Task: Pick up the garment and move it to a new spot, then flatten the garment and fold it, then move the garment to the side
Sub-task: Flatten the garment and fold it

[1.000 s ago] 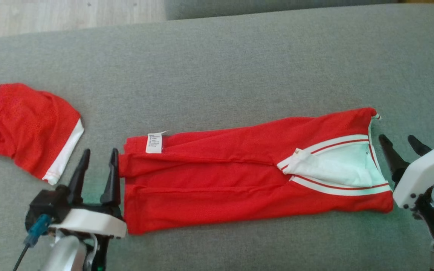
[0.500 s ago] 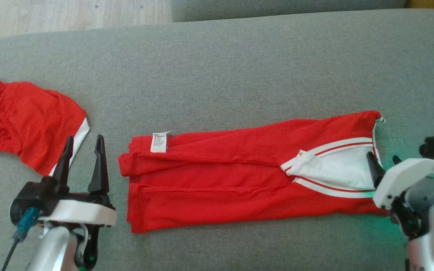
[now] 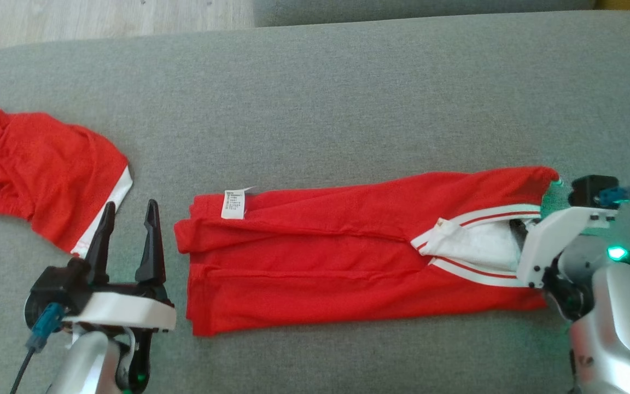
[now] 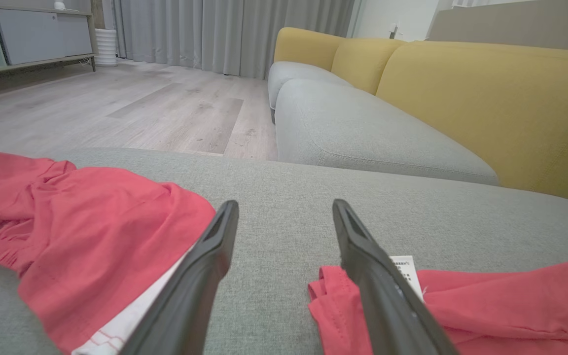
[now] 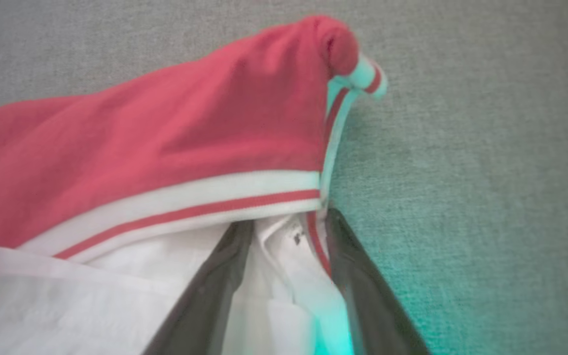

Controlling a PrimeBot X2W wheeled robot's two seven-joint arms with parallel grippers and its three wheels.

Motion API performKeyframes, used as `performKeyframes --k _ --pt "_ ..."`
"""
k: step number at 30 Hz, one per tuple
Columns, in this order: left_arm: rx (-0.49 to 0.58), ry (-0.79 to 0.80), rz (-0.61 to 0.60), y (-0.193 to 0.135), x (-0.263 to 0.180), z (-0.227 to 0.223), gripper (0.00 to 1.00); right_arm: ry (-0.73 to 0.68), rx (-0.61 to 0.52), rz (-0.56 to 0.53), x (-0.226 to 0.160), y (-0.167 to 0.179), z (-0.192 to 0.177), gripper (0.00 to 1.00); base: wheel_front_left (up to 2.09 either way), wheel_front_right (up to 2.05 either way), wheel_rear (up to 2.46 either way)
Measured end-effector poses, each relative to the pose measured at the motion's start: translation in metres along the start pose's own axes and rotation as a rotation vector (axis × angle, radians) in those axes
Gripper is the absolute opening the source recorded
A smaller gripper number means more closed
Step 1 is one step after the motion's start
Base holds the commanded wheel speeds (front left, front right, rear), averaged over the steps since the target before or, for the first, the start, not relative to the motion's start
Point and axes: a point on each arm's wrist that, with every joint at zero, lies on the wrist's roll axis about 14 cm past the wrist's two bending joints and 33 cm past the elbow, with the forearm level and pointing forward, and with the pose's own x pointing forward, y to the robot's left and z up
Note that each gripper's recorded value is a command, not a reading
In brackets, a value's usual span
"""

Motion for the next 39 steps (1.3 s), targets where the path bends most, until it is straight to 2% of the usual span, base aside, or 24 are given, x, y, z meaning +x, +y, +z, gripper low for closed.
performKeyframes --k 4,9,18,22,25,28,30,35,39 --pt "-0.012 0.002 -0.003 -0.002 0.001 -0.001 1.0 -0.002 0.001 0.025 -0.001 0.006 0.001 0.0 0.0 0.0 0.0" --pt "-0.014 0.001 -0.021 -0.007 0.003 -0.001 1.0 -0.033 0.003 0.005 -0.01 -0.005 0.009 0.0 0.0 0.0 0.0" --pt "-0.018 -0.003 -0.048 -0.016 0.01 0.0 1.0 -0.151 0.04 -0.238 -0.065 -0.101 0.034 0.0 0.0 0.0 0.0" --pt "-0.02 -0.004 -0.053 -0.018 0.013 0.0 1.0 -0.19 0.062 -0.324 -0.091 -0.129 0.044 0.0 0.0 0.0 0.0" --pt "-0.02 -0.009 -0.059 -0.02 0.014 0.002 1.0 -0.203 0.068 -0.347 -0.101 -0.136 0.047 0.0 0.0 0.0 0.0" --pt "-0.02 -0.016 -0.062 -0.022 0.012 0.005 1.0 -0.206 0.067 -0.322 -0.105 -0.125 0.044 0.0 0.0 0.0 0.0" --pt "-0.021 -0.019 -0.062 -0.022 0.01 0.006 1.0 -0.2 0.059 -0.271 -0.103 -0.106 0.041 0.0 0.0 0.0 0.0" --pt "-0.021 -0.016 -0.053 -0.02 0.0 0.005 1.0 -0.223 -0.016 -0.078 -0.099 -0.032 0.045 0.0 0.0 0.0 0.0" --pt "-0.021 -0.011 -0.044 -0.018 -0.008 0.003 1.0 -0.232 -0.124 0.082 -0.098 0.031 0.049 0.0 0.0 0.0 0.0"
